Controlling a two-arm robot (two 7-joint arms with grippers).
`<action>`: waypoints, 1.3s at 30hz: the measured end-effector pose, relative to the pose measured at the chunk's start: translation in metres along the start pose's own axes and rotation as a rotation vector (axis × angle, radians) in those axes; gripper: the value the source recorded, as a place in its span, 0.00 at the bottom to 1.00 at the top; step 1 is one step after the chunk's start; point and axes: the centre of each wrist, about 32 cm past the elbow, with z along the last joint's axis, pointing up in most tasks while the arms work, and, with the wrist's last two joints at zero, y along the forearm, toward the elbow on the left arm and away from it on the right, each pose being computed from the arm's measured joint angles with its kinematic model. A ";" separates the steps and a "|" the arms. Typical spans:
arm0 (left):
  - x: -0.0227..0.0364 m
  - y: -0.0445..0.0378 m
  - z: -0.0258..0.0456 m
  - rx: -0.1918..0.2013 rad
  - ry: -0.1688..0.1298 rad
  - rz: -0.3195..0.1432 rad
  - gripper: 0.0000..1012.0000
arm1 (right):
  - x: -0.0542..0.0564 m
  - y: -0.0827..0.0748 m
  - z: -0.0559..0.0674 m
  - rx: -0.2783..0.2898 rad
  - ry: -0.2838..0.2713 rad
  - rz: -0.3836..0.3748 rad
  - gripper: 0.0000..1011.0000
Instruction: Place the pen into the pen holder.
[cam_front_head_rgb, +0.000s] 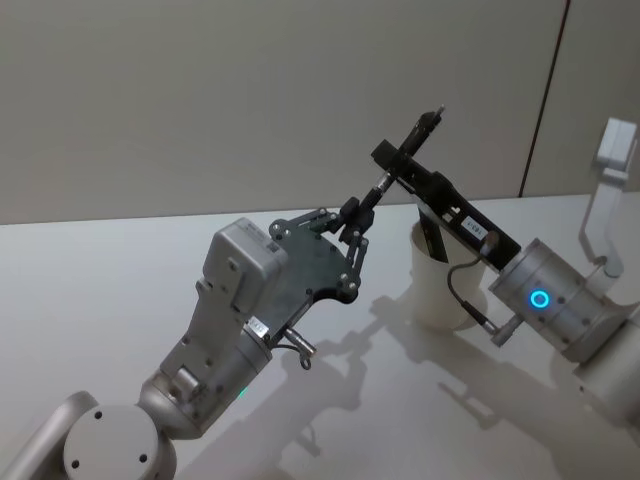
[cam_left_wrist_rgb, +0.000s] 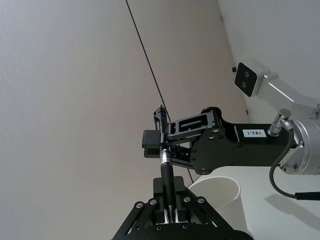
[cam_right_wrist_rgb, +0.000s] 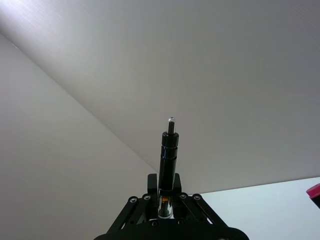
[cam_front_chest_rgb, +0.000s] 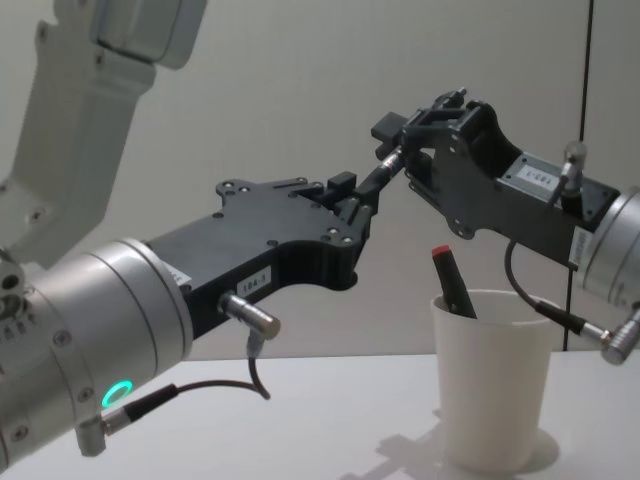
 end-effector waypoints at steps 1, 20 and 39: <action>0.0000 0.0000 0.0000 0.000 0.000 0.000 0.12 | 0.000 0.000 0.000 0.000 0.000 0.000 0.13; 0.0000 0.0000 0.0000 -0.001 0.000 0.000 0.12 | 0.000 0.000 0.000 -0.001 -0.001 -0.003 0.13; 0.0000 -0.0001 0.0003 -0.003 0.000 0.000 0.62 | 0.001 0.000 0.000 -0.001 -0.001 -0.006 0.13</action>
